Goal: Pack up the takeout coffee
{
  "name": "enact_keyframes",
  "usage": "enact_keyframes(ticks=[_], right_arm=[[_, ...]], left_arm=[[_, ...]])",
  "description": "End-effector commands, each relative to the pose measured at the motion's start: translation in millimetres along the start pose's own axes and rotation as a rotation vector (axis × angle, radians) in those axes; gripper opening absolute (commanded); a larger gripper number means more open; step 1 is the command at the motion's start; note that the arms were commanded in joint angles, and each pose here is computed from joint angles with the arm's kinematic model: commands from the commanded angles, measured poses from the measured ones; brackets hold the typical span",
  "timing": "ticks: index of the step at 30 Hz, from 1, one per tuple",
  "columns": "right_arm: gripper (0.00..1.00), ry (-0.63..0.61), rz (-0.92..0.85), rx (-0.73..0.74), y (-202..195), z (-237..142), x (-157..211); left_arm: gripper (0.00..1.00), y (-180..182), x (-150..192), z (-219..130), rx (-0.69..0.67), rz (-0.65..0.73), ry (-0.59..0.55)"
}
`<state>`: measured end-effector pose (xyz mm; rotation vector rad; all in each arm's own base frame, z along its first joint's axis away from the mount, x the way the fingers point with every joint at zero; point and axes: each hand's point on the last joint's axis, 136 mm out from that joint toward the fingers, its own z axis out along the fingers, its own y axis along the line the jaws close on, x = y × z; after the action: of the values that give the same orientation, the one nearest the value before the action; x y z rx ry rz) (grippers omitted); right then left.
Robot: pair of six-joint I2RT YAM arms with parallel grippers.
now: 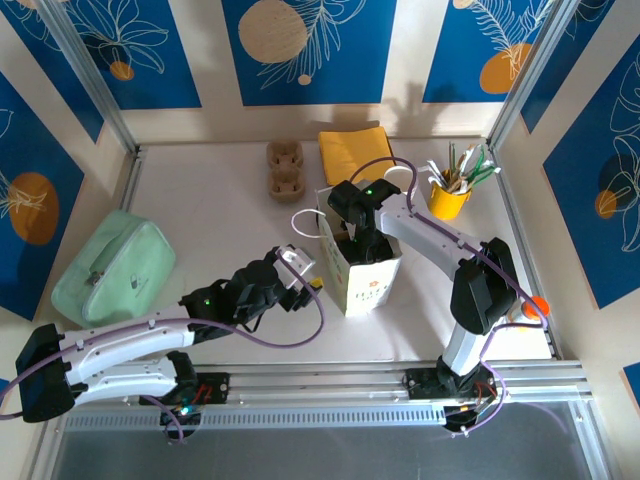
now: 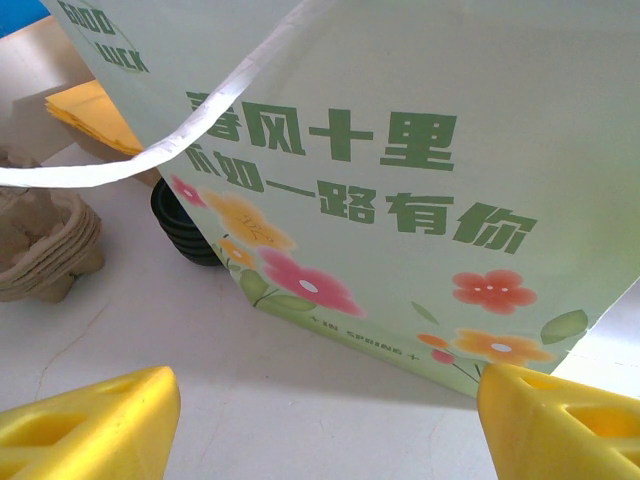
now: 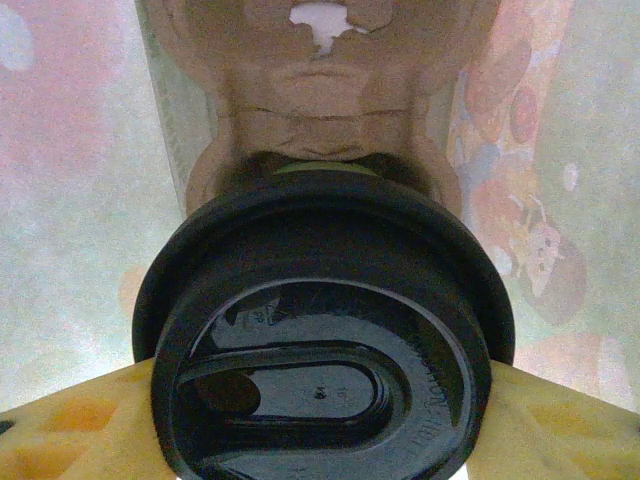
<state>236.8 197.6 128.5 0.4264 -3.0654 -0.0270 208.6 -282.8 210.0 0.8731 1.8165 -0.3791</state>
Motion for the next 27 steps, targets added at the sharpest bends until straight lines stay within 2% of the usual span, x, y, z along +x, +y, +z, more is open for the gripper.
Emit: enact_keyframes(ticks=[1,27], right_arm=[[0.54,0.022,-0.008,-0.052,15.1,19.7,-3.3],[0.55,0.025,-0.017,-0.029,16.6,32.7,1.0]], left_arm=[[0.78,0.4,-13.5,-5.8,-0.004,0.009,-0.030],[0.78,4.1,-13.1,-11.0,-0.015,0.001,-0.035]])
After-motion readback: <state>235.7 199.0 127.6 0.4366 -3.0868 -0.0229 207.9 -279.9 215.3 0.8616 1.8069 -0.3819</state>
